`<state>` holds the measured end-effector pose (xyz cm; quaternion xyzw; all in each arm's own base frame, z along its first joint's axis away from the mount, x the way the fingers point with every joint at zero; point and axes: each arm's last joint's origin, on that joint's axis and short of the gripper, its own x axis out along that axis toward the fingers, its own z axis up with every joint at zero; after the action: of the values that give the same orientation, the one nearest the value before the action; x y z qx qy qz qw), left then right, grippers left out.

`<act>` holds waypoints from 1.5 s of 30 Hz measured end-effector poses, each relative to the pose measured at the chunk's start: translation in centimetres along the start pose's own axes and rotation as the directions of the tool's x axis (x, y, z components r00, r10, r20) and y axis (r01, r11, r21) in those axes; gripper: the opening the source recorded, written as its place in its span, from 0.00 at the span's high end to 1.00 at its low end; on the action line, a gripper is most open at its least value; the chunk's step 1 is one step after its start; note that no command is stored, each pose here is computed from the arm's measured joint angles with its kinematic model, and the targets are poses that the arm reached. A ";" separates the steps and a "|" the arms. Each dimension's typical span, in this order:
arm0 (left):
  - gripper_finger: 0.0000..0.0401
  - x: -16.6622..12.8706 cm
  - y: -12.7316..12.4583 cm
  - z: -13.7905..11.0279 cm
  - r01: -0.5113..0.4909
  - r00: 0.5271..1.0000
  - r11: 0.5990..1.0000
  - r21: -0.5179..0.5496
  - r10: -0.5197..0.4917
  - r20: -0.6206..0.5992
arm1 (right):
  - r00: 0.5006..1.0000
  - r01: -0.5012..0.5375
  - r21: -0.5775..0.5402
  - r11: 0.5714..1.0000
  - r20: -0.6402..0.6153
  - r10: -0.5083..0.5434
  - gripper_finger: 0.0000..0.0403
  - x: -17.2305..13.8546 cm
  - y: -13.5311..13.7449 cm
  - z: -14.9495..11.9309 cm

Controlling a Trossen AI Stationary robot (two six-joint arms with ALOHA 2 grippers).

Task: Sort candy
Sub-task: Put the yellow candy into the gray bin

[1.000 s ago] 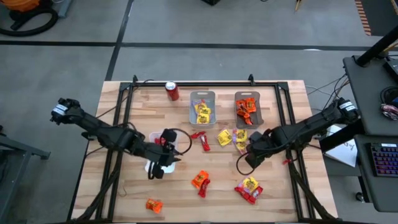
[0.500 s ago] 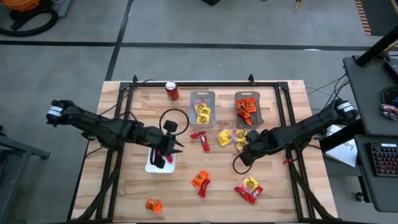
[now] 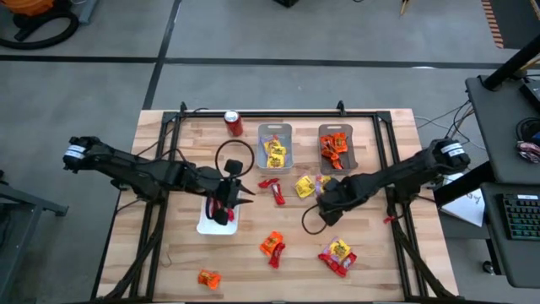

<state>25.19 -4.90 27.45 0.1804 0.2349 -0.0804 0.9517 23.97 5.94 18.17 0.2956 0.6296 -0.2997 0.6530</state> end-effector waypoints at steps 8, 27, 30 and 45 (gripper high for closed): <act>0.81 0.0 0.0 0.2 -0.007 1.000 1.000 -0.028 0.008 0.025 | 1.000 -0.015 -0.022 1.000 0.016 0.015 0.51 0.1 -1.0 2.2; 0.81 0.6 -0.3 -0.7 -0.026 0.993 0.997 -0.075 0.034 0.110 | 0.997 0.038 -0.112 0.993 -0.056 -0.045 0.59 4.5 -0.3 4.2; 0.81 0.6 -0.2 -0.5 -0.029 0.991 0.996 -0.085 0.040 0.126 | 0.998 0.023 -0.132 0.991 -0.046 -0.030 0.67 4.2 -0.3 4.2; 0.81 2.5 -0.3 -0.2 -0.015 0.980 0.973 -0.231 0.061 0.191 | 0.992 -0.105 -0.207 0.973 0.044 0.116 0.97 0.0 -0.4 2.5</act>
<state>27.19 -5.31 26.04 0.0652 0.1436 -0.0518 0.9861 25.27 3.82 18.28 0.2531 0.6212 -0.2049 0.7128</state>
